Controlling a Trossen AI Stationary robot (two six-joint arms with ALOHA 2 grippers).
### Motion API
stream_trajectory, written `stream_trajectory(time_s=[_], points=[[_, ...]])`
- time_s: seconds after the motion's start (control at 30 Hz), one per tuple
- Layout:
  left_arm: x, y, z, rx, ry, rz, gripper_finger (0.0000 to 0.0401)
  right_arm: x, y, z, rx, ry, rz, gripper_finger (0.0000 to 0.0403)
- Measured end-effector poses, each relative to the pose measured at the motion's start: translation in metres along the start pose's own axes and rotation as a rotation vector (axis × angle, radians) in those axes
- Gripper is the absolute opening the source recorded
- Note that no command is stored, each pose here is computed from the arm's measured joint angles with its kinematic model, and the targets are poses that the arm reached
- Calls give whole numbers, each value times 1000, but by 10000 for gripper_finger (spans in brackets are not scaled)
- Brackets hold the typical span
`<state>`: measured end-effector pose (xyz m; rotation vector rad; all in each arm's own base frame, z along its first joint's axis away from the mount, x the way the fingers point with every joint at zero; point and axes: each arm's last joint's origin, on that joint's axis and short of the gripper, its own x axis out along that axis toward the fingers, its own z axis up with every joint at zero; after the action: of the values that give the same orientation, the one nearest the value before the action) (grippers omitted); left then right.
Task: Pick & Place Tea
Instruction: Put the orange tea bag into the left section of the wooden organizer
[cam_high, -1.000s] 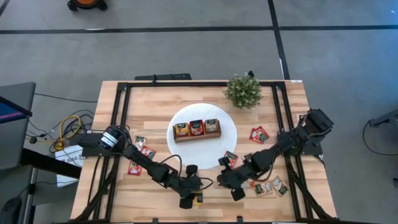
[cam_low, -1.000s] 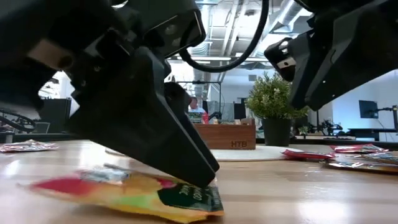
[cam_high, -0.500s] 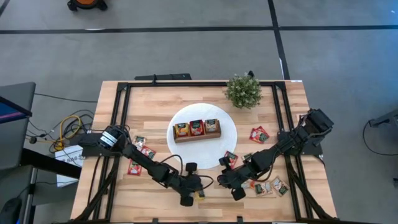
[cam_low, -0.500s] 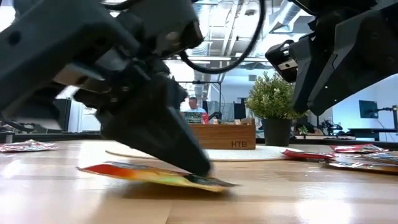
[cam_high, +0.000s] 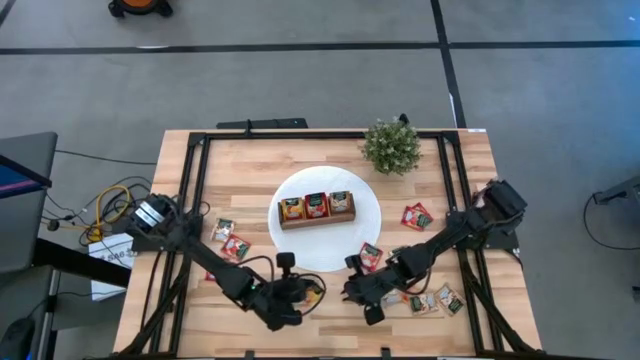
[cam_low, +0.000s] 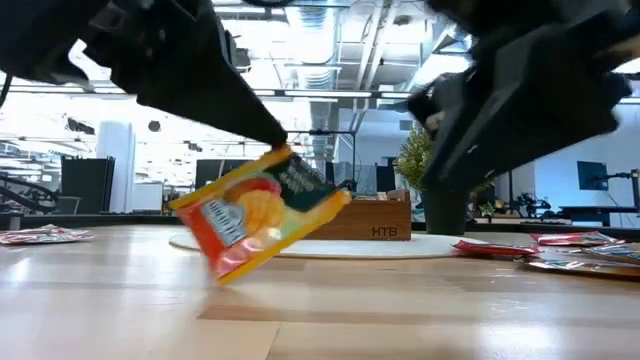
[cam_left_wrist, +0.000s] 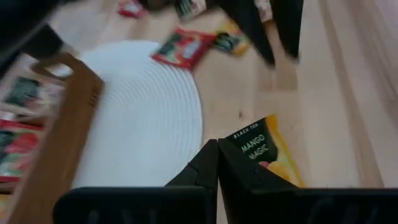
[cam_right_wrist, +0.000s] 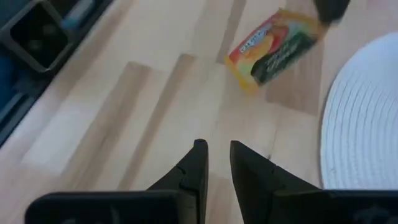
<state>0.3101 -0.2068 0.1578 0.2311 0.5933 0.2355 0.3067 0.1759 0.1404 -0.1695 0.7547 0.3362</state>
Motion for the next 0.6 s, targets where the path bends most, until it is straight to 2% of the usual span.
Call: stream_trajectory(time_s=[0.1,0.23,0.4,0.5,0.6], points=[[-6,-4,-1,-13,-24,41,0,15,-10,-1,119,-41,0,62],[-11,-8,-2,-29,-55,82,0,26,-24,0,209,-92,21,92],[-14,-9,-2,-28,-73,111,0,38,-28,0,223,-186,31,126],[-14,-9,-2,-31,-76,113,0,42,-28,1,228,-234,12,122],[-14,-9,-1,-37,-80,115,0,42,-29,3,231,-259,-17,92]])
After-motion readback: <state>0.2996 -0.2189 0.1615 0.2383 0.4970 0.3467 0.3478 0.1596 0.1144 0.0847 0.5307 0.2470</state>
